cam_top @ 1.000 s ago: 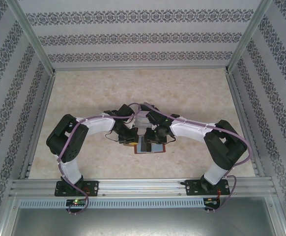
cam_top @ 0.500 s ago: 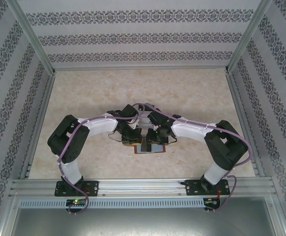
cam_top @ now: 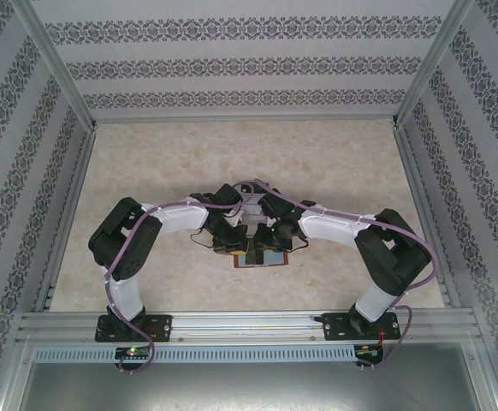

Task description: Take the credit cards out of the card holder

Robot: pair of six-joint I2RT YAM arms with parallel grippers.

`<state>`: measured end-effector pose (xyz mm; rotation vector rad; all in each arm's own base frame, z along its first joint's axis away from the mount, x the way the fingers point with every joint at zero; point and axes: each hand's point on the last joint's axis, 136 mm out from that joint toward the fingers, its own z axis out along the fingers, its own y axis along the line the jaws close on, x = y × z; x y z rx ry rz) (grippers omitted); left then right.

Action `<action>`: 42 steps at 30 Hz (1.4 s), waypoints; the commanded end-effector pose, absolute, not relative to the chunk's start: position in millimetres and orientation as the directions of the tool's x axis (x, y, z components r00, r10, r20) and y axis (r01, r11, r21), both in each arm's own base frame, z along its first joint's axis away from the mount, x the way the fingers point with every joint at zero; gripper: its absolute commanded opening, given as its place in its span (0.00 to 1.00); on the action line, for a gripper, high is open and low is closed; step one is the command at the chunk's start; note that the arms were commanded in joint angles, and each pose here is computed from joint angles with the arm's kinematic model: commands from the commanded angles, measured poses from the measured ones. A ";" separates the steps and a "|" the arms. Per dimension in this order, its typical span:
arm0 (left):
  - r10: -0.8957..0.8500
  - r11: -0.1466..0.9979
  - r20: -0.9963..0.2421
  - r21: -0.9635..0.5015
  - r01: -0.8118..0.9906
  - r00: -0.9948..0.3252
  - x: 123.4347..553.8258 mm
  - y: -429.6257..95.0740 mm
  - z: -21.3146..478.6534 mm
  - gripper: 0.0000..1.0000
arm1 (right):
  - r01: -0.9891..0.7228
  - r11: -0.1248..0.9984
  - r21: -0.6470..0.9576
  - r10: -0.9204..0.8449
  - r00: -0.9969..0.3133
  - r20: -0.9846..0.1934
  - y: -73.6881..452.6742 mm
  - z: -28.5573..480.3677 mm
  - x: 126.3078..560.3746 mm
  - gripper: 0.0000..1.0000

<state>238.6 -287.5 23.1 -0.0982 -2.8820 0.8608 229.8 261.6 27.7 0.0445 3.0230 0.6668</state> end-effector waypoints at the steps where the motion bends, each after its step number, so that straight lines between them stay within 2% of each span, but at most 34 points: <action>1: 0.112 0.867 0.129 -0.497 0.034 -0.985 232.8 -281.9 9.0 0.00 | 0.043 0.906 0.420 0.048 -0.999 0.000 259.8 16.6 225.9 0.28; 10: 0.115 0.870 0.133 -0.492 0.035 -0.984 231.8 -280.9 8.1 0.00 | 0.042 0.933 0.356 0.045 -0.999 0.000 248.0 12.4 224.0 0.30; 27: 0.117 0.873 0.140 -0.486 0.035 -0.983 231.4 -280.8 7.3 0.00 | 0.023 0.864 0.502 0.057 -0.997 -0.054 271.2 44.6 233.3 0.26; 42: 0.119 0.874 0.137 -0.484 0.038 -0.983 231.5 -280.2 8.2 0.00 | 0.019 0.891 0.455 0.059 -0.995 -0.075 255.1 41.4 234.8 0.08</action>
